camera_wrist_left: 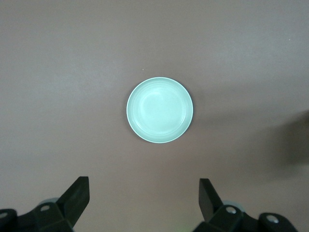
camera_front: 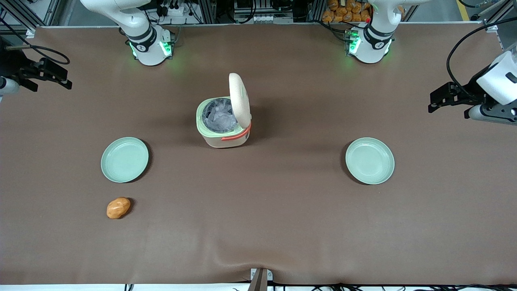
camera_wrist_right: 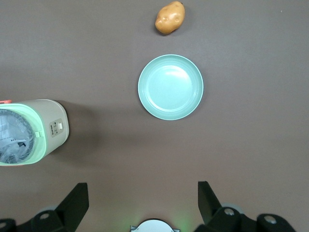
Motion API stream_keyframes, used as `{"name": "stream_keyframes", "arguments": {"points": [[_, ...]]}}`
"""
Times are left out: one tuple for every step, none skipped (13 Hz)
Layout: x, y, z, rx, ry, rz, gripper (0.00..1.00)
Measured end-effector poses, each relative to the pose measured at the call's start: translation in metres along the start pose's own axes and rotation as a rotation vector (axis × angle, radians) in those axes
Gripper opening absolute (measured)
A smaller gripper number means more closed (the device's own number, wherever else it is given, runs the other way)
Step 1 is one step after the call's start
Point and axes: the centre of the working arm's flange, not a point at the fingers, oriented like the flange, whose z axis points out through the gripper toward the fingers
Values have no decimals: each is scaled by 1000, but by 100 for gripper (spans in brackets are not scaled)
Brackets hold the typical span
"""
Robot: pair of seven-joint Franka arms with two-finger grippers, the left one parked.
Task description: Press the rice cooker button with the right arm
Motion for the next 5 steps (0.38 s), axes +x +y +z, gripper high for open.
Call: {"name": "stream_keyframes", "arguments": {"points": [[0, -1, -2, 0, 3, -3, 100], [-1, -2, -5, -1, 10, -5, 100], [-2, -4, -10, -2, 17, -9, 100], [-3, -5, -15, -2, 24, -11, 100], [-4, -6, -18, -3, 28, -12, 100]]}}
